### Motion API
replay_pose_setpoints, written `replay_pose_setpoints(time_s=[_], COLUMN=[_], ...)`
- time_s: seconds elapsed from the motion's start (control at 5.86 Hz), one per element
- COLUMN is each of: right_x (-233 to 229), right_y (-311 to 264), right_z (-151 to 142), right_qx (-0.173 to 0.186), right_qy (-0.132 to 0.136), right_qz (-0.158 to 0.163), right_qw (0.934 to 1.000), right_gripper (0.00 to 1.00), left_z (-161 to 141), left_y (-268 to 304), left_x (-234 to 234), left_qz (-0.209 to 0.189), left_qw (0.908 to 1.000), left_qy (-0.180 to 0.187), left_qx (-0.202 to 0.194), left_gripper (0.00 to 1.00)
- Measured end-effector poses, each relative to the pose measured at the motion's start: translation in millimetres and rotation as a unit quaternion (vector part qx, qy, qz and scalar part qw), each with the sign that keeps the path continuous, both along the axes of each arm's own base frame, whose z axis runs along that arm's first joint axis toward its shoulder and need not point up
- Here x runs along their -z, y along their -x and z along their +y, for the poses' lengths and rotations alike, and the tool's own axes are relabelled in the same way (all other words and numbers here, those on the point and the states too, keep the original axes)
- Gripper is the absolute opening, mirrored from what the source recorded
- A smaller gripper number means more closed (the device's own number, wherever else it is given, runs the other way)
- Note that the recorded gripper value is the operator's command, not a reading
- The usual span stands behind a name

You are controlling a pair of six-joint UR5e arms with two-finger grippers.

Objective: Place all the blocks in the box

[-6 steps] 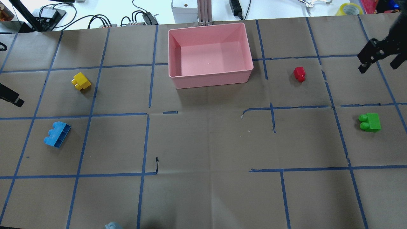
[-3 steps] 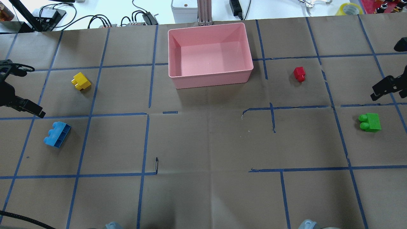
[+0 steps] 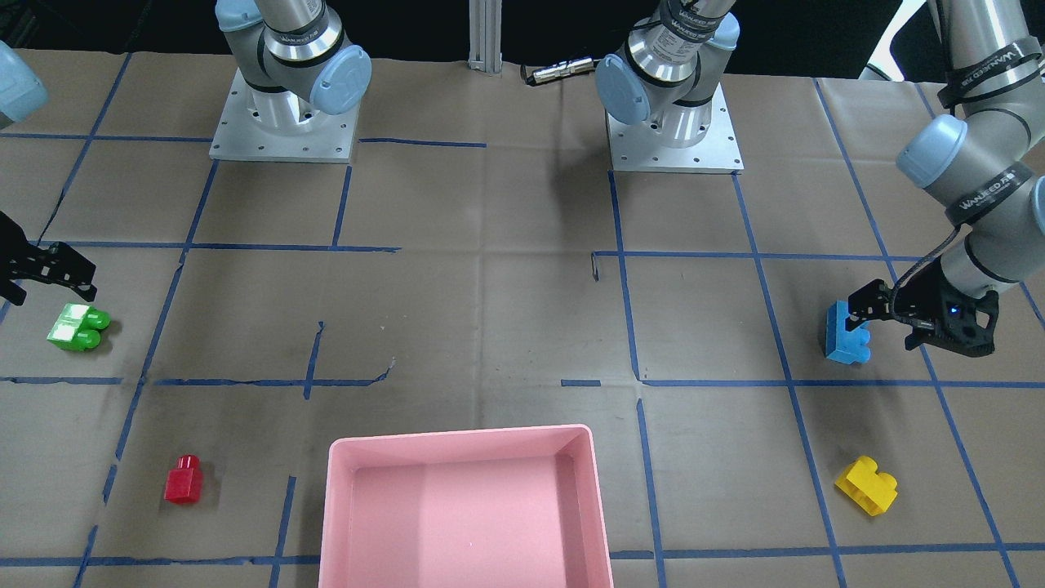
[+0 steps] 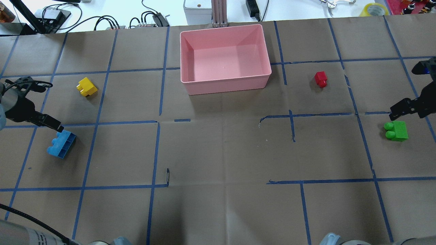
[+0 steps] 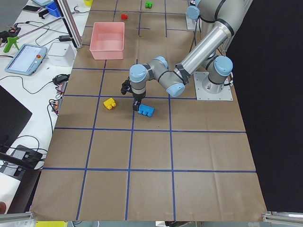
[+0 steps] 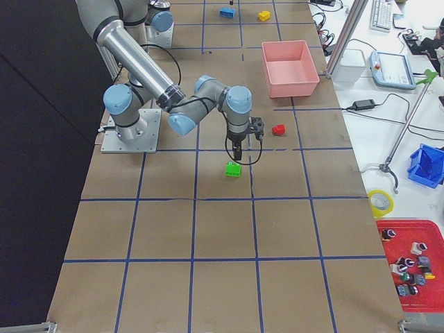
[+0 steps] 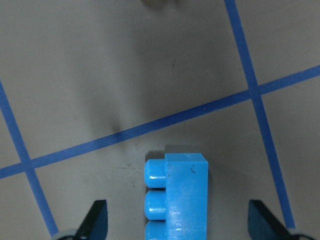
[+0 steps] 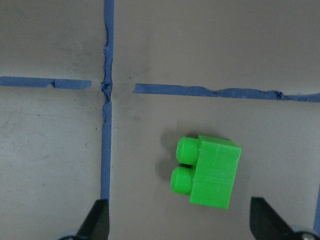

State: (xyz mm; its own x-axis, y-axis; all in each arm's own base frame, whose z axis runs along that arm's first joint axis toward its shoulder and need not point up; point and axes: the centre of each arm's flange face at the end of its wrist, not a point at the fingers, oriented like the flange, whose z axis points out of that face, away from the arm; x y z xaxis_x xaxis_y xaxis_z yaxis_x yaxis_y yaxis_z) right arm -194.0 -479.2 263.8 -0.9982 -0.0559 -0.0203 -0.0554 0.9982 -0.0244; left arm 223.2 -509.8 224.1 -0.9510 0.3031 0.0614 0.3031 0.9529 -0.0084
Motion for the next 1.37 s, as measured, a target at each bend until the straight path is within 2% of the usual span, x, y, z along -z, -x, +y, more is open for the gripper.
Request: replay_pose_setpoints(time_s=[0.34, 0.51, 0.68, 0.85, 1.02, 1.37], right_x=[37, 50, 61, 71, 78, 83], right_y=[9, 11, 16, 24, 28, 31], right_z=[4, 11, 17, 20, 20, 19], right_qx=[0.008, 0.013, 0.020, 0.027, 0.031, 0.033], right_qy=[0.014, 0.014, 0.008, 0.005, 0.005, 0.005], right_qz=[0.010, 0.010, 0.007, 0.004, 0.004, 0.003], right_qw=[0.9998, 0.9998, 0.9997, 0.9996, 0.9995, 0.9994], right_gripper=[1.00, 1.00, 1.00, 0.99, 0.99, 0.99], left_z=[16, 23, 27, 29, 29, 27], left_y=[10, 13, 13, 13, 12, 10], left_x=[36, 46, 49, 50, 50, 47], left_qz=[-0.004, -0.010, -0.013, -0.014, -0.015, -0.019], left_qw=[0.9999, 0.9997, 0.9995, 0.9993, 0.9992, 0.9991], left_qy=[0.006, 0.012, 0.015, 0.016, 0.017, 0.019], left_qx=[0.008, 0.016, 0.025, 0.031, 0.032, 0.033], left_gripper=[0.98, 0.98, 0.93, 0.83, 0.66, 0.25])
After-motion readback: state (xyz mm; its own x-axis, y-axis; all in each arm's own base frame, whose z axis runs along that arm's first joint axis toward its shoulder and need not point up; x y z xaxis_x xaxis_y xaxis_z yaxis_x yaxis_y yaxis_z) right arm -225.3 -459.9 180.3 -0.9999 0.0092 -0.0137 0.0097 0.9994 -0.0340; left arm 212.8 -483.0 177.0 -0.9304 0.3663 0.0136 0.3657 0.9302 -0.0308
